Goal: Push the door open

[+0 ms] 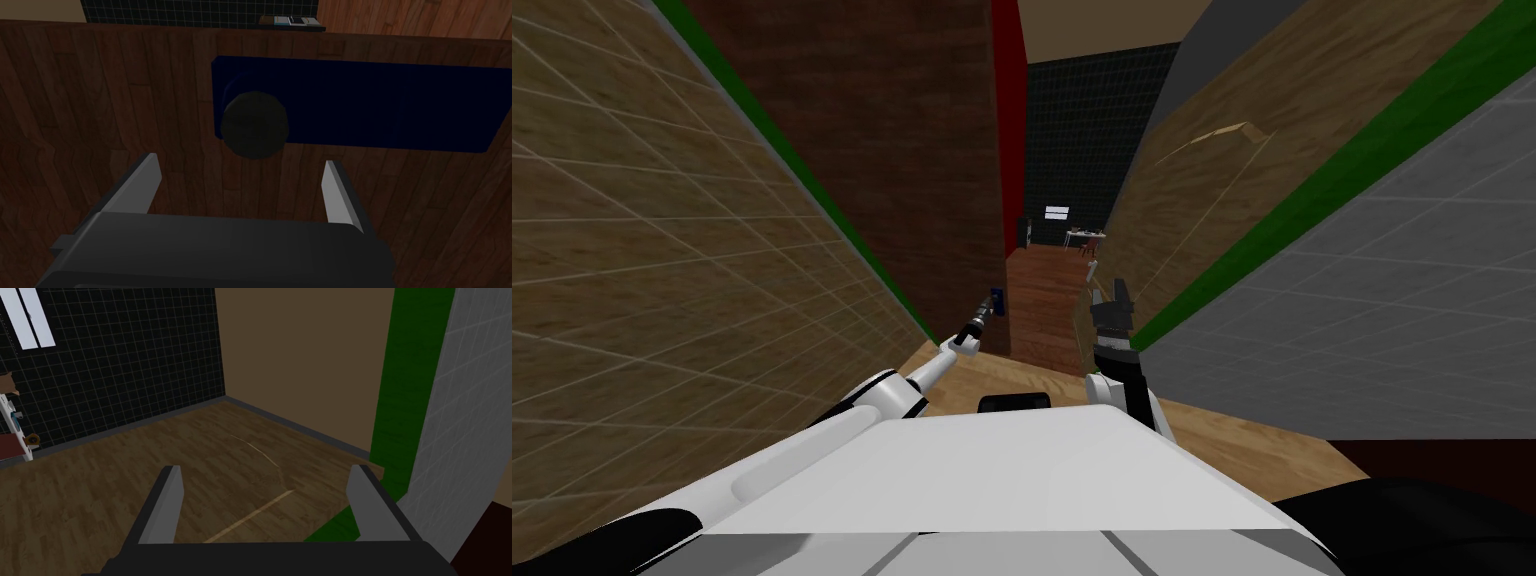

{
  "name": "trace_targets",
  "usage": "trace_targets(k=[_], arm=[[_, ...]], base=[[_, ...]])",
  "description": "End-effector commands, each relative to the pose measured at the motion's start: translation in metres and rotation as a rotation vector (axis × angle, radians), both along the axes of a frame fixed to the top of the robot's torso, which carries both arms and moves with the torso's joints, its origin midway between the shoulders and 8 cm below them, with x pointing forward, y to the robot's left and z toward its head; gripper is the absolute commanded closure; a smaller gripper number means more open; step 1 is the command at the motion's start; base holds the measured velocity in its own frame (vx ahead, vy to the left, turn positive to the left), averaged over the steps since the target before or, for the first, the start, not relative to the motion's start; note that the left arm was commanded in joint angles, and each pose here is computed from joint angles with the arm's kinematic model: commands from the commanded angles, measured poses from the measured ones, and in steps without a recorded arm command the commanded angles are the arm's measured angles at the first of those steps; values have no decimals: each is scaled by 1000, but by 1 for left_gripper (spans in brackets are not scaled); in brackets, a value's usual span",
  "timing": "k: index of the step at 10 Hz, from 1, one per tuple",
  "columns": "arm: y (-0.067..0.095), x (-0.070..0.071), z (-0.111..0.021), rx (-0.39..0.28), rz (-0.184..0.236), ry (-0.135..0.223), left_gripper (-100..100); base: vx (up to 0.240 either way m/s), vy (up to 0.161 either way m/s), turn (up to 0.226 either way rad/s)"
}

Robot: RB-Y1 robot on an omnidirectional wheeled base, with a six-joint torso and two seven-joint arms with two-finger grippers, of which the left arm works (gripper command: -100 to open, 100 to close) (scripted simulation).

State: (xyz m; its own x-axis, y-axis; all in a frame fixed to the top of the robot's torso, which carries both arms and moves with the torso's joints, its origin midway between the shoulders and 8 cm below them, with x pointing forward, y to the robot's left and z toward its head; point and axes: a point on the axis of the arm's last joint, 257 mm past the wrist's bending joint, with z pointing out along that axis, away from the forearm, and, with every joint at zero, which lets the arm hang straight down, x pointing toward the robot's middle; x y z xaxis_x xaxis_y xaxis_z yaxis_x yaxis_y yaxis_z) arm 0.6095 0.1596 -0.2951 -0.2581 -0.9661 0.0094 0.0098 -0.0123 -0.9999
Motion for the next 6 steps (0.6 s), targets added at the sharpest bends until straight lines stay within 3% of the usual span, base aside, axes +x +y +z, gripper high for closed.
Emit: trace_targets(k=[1,5,6], arm=[[2,0,0,-1,5,0,-100],[4,1,-1,-1,11,1,-100],[4,1,-1,-1,11,1,100]], base=[[166,-44,-33],[161,-23,-20],[-12,-2,8]])
